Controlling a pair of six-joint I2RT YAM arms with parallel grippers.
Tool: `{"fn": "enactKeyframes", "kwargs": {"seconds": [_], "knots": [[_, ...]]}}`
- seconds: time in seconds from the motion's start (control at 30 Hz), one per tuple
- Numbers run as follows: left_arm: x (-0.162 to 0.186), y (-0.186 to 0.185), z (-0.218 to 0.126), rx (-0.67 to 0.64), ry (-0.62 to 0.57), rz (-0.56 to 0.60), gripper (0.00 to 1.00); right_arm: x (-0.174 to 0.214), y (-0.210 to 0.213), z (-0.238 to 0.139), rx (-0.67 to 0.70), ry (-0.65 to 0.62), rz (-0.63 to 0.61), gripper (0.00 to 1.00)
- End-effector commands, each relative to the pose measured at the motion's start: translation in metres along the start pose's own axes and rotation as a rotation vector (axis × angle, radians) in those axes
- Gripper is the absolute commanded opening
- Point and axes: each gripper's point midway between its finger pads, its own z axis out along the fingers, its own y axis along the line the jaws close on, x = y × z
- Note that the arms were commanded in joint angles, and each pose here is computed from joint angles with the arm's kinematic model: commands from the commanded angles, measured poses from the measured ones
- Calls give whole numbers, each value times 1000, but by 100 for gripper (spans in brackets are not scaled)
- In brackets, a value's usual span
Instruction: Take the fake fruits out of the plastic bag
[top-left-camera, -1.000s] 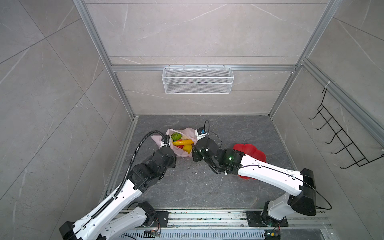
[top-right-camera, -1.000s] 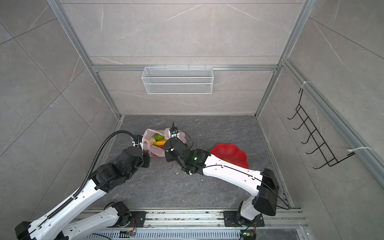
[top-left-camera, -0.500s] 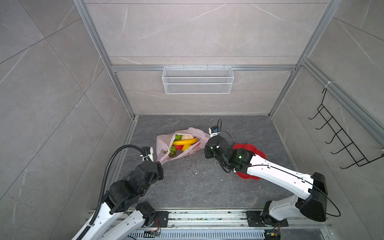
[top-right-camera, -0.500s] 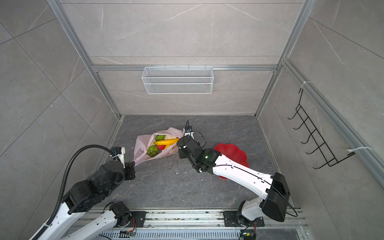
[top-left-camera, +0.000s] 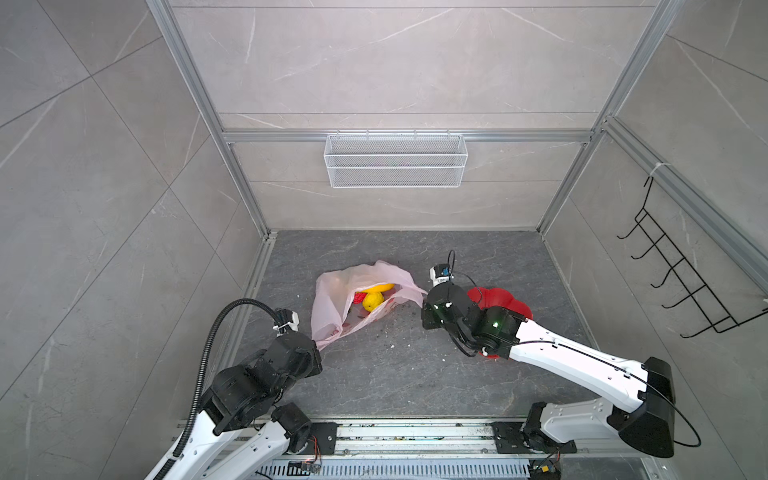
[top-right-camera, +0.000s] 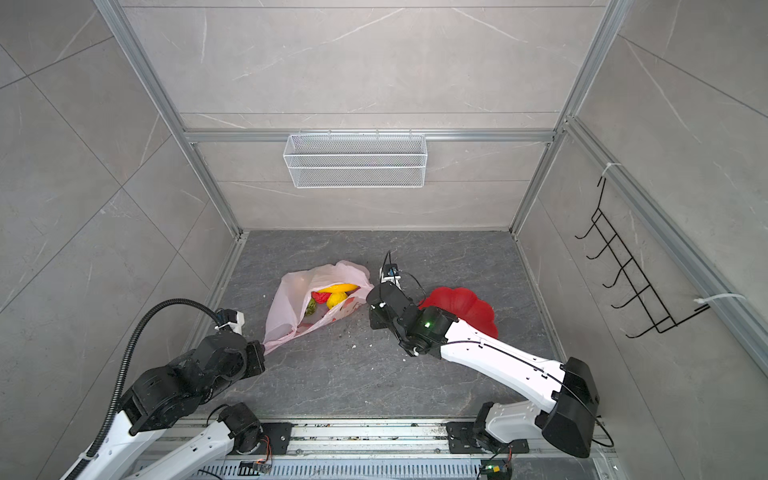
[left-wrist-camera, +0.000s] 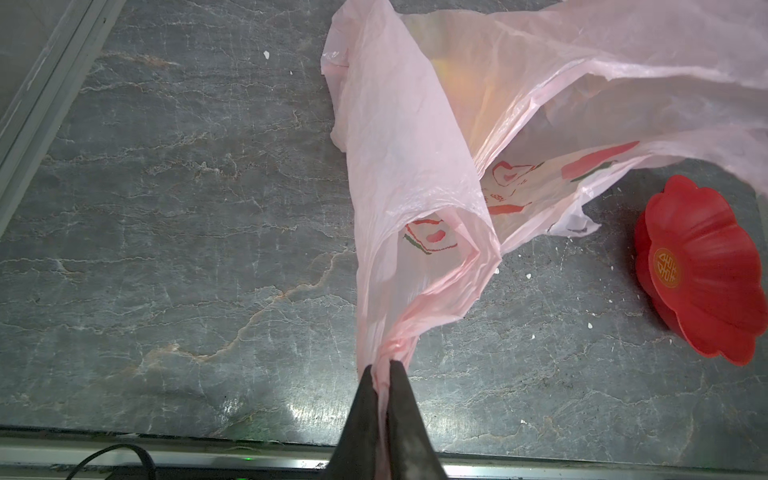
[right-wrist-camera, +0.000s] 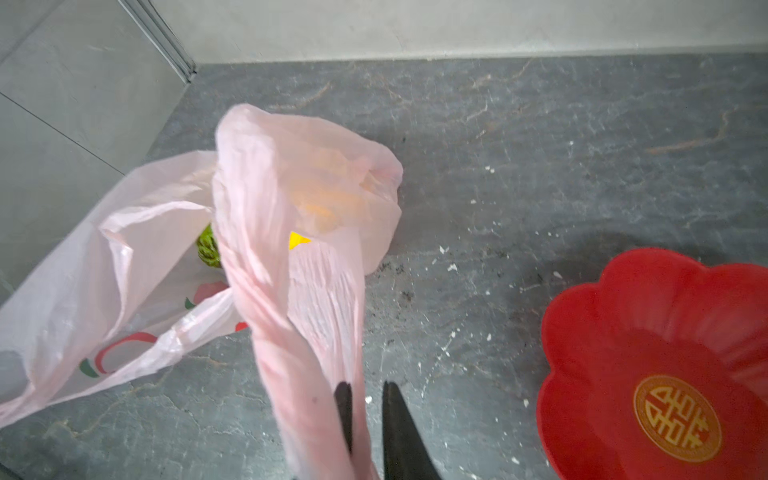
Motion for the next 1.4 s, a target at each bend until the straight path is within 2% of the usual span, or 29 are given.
{"fn": "enactKeyframes", "kwargs": {"seconds": [0.0,0.23,0.37,0.47,0.57,0.63,0.73,0.77,0.9,1.0,1.07,1.23,1.3,1.37], "knots": [[7,6,4,-27,25,-61,8,13,-15,-13,19,34,47,17],[14,18,12,-59,5,-171,15,33,-31,-36,31,124,38,17],[10,26,12,-56,-64,-235,18,58,-34,-47,37,185,36,17],[-1,25,9,-41,-118,-240,20,70,-41,-49,67,207,28,17],[-8,16,7,-37,-112,-202,21,71,-42,-49,74,213,16,19],[-10,10,7,-37,-93,-178,21,66,-38,-50,68,208,3,24],[-10,-1,9,-5,-68,-160,21,48,-26,-54,42,184,-36,37],[-11,-3,9,5,-70,-157,21,42,-21,-56,32,175,-50,43],[-16,-7,6,31,-96,-155,21,20,-10,-67,7,146,-98,57],[-24,-11,1,60,-128,-154,21,10,-8,-83,-12,143,-126,64],[-31,-16,-3,80,-149,-150,22,7,-12,-96,-11,148,-142,66],[-43,-27,-10,136,-191,-161,33,-8,-18,-130,-23,120,-188,67],[-46,-32,-12,161,-201,-166,35,-20,-12,-139,-39,92,-211,65],[-48,-35,-13,179,-207,-171,36,-32,6,-142,-85,56,-239,58]]}}
